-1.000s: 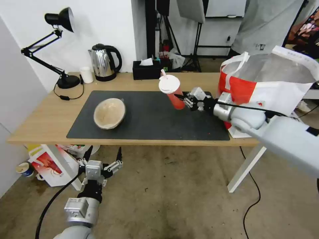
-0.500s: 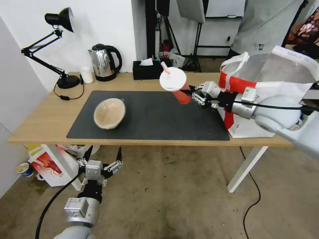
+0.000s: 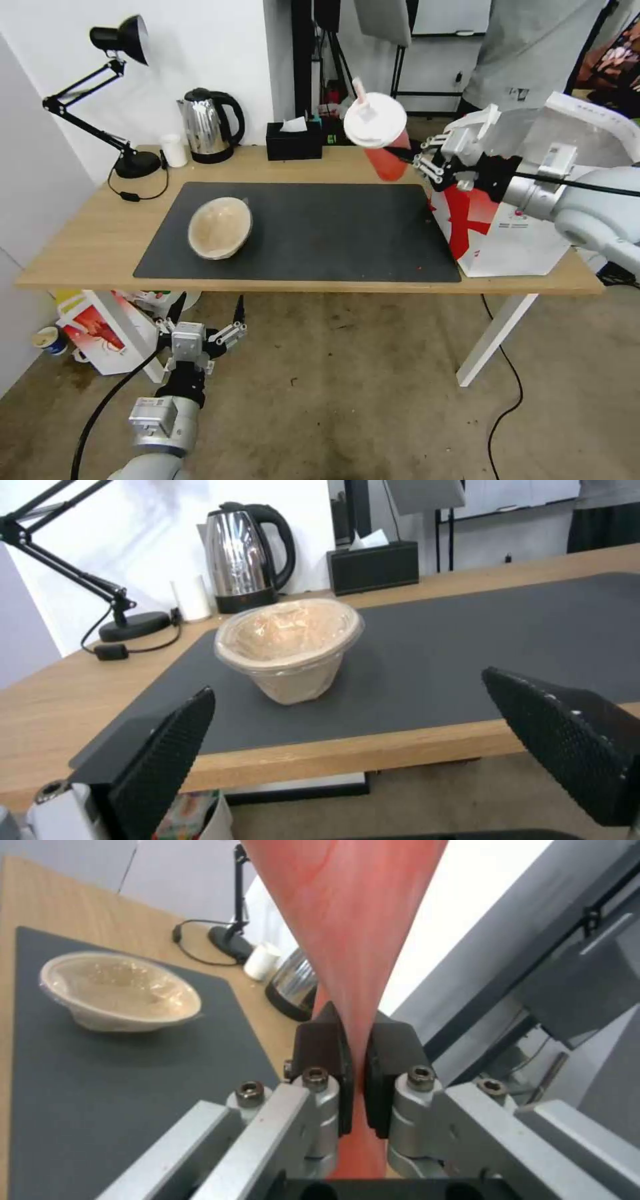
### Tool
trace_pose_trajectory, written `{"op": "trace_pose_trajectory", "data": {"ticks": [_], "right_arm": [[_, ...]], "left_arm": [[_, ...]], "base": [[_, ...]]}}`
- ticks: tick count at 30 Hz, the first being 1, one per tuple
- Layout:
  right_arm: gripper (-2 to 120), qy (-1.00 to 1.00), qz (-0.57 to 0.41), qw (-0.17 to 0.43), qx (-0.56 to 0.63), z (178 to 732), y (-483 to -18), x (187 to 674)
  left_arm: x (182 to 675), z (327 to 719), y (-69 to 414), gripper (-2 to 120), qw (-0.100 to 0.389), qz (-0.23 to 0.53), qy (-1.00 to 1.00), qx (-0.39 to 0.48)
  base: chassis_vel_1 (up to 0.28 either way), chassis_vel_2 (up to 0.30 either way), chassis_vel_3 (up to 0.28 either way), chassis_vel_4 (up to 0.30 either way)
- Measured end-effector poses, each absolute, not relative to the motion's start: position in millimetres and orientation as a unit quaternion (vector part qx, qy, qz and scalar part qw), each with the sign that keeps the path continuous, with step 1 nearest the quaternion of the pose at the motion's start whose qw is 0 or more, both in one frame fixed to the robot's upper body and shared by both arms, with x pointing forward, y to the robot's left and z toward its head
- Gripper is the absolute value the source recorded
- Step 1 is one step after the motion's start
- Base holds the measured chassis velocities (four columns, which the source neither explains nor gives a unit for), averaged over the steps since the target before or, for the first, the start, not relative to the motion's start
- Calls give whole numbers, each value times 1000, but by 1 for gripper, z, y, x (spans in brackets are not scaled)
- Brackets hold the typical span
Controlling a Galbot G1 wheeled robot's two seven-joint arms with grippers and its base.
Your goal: Pick up the trash from the table and place it into the takeout bag.
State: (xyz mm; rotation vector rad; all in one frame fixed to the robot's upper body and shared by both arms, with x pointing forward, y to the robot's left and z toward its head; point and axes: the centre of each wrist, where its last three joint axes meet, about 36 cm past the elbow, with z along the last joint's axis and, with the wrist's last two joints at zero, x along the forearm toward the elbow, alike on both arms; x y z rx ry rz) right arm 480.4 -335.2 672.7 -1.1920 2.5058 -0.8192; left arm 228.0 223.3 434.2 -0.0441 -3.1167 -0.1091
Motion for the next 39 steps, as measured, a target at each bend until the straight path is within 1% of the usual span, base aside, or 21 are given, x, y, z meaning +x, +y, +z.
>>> {"op": "trace_pose_trajectory", "data": {"ticks": [14, 21, 29, 33, 39], "right_arm": [[3, 878, -256, 148, -375, 690, -354, 478], [3, 887, -252, 164, -351, 709, -368, 479], [3, 902, -246, 185, -303, 735, -398, 481], [3, 908, -244, 184, -288, 736, -410, 483], [3, 925, -236, 164, -248, 721, -443, 487]], "left_arm": [[228, 434, 223, 100, 11, -35, -999, -14], [228, 434, 223, 100, 11, -35, -999, -14], [228, 434, 223, 100, 11, -35, -999, -14], [228, 434, 223, 100, 11, -35, -999, -14], [228, 434, 223, 100, 11, -35, -999, -14]], "base": [[0, 0, 0, 0], [0, 0, 0, 0], [0, 0, 0, 0], [0, 0, 0, 0], [0, 0, 0, 0]]}}
